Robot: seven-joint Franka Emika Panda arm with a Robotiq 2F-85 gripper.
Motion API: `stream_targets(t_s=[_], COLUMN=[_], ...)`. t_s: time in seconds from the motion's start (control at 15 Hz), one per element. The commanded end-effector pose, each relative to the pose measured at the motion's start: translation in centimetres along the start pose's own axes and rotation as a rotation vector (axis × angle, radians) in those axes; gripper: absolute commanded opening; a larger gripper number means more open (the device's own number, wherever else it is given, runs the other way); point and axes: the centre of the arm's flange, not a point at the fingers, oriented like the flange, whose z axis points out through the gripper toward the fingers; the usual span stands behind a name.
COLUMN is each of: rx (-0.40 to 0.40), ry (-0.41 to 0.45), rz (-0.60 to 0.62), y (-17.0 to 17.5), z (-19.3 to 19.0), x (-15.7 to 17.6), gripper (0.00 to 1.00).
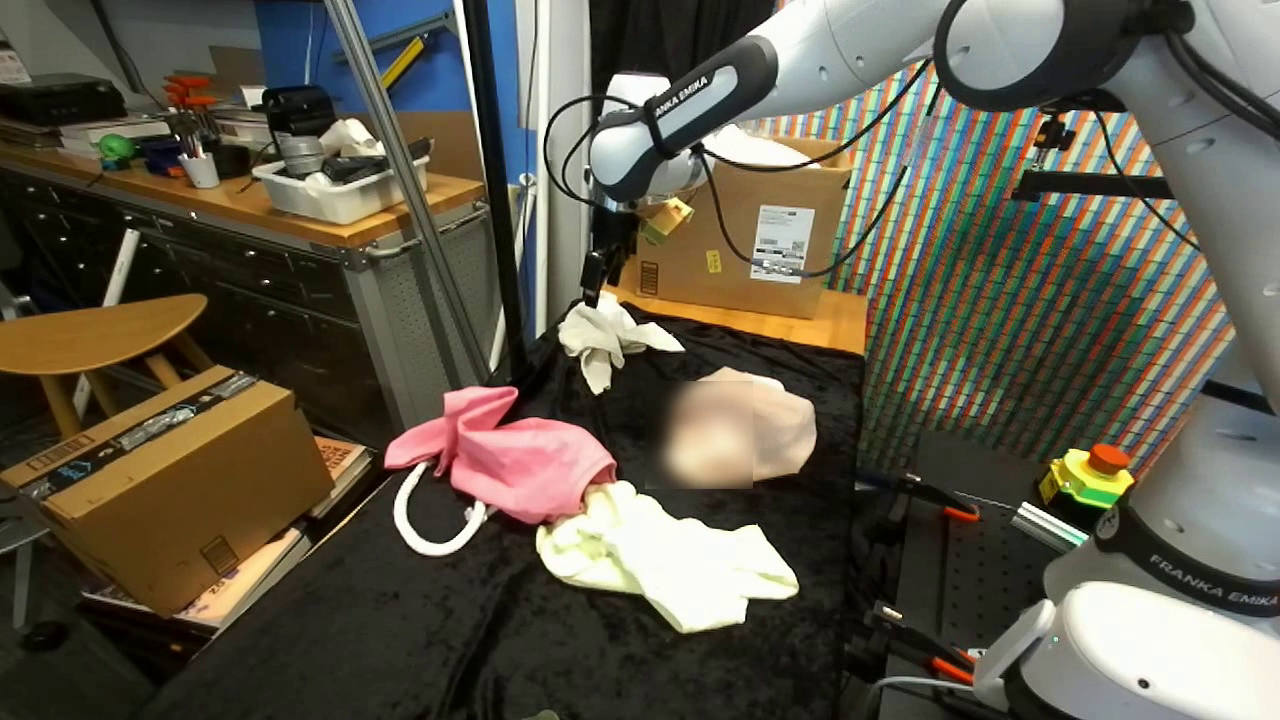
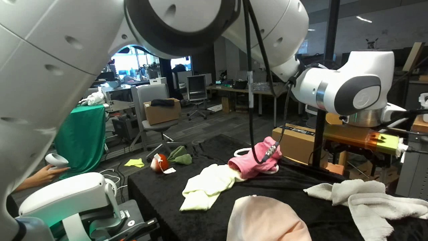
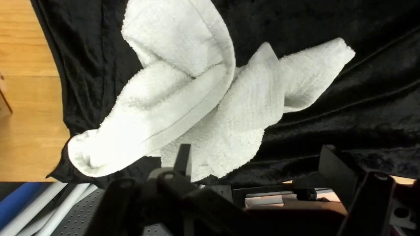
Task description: Put all the items on the table in one place
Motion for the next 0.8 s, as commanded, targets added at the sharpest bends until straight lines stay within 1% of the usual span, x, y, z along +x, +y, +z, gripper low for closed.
stream_targets(t_s=[0.0,0.33,0.73], rx=[0.019,0.010,0.004], ry=[0.025,0.007,-0.003], rz=[0.040,0.106,0.200], y=[2.8,4.8,6.2], z=[2.5,5.8,8.4], x=[3.4,3.4,3.0], gripper=[1.00,1.00,1.00])
